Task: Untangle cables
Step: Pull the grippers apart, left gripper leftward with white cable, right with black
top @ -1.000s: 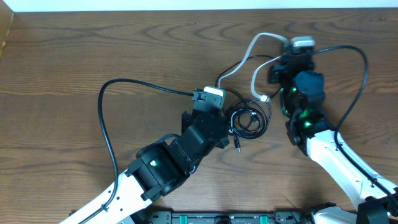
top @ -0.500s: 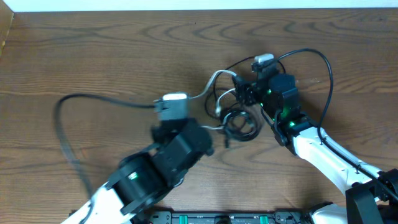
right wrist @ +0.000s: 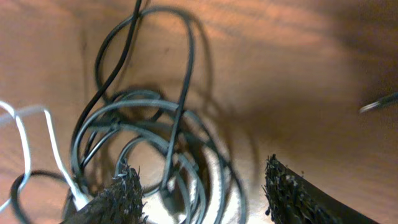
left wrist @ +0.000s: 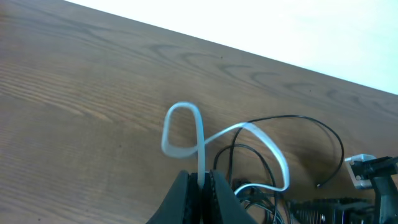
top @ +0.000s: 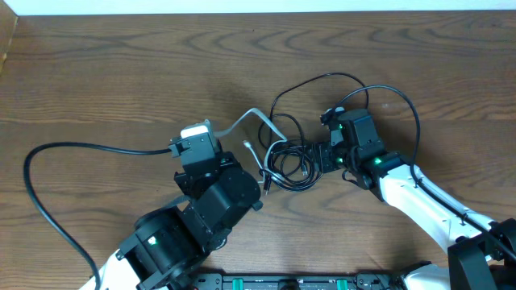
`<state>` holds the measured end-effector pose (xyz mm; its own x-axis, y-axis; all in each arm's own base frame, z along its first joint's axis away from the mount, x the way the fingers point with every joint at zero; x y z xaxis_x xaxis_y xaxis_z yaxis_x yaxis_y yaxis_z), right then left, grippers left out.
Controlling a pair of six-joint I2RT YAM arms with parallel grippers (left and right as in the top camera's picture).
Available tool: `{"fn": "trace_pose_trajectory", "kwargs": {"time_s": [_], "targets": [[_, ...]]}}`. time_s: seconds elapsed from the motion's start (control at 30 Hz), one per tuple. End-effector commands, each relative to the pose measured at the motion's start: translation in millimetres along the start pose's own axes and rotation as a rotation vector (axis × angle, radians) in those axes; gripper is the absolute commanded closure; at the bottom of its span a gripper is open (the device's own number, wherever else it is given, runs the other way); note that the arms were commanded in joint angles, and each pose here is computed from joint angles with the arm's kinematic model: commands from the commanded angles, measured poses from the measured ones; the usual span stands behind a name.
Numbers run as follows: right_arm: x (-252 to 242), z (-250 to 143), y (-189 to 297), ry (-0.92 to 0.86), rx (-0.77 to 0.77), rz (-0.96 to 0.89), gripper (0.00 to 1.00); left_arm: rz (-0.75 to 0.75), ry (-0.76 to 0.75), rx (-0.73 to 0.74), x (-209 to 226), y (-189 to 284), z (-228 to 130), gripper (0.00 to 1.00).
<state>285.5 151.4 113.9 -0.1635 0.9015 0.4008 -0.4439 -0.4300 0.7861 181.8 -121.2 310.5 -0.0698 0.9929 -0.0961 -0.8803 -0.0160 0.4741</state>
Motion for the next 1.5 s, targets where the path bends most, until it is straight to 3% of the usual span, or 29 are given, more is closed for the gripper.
{"fn": "trace_pose_trajectory", "kwargs": {"time_s": [0.0,0.13,0.37,0.63,0.9,0.97,1.1,1.3,1.47], "targets": [[6,-11,-2,-0.007,0.048,0.039,0.34,0.040,0.013,-0.027,3,-1,3,0.93],[5,-12,-3,-0.007,0.045,0.026,0.20,0.107,0.007,-0.100,14,4,12,0.92],[1,-11,-3,-0.006,0.034,-0.003,0.19,0.180,0.028,-0.236,46,30,32,0.92],[3,-21,-20,0.008,0.079,-0.007,0.41,0.186,0.046,-0.255,56,38,33,0.92],[-2,-37,-50,0.046,0.112,-0.094,0.41,0.197,0.019,-0.239,58,37,30,0.92],[-10,-39,-55,0.041,0.107,-0.154,0.50,0.202,0.009,-0.233,59,37,29,0.92],[-24,-38,-58,0.006,0.073,-0.269,0.96,0.208,-0.008,-0.220,60,37,26,0.92],[-61,-26,-42,-0.121,-0.025,-0.528,0.99,0.174,-0.051,-0.157,57,33,17,0.92],[-97,-11,-16,-0.237,-0.019,-0.632,0.99,0.206,-0.135,-0.098,55,26,7,0.93]]}}
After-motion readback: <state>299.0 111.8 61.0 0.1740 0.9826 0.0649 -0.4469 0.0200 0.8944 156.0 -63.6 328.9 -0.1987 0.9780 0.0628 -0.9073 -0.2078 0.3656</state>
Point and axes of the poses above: each gripper's point midway between its finger pads, its own y axis back along the fingers, its own x axis along the line the jaws close on, z = x × y, the point moved 7 cm from there along y, back along the fingers, and after that the axes turned 10 degrees about -y, right-handed, at the moved point
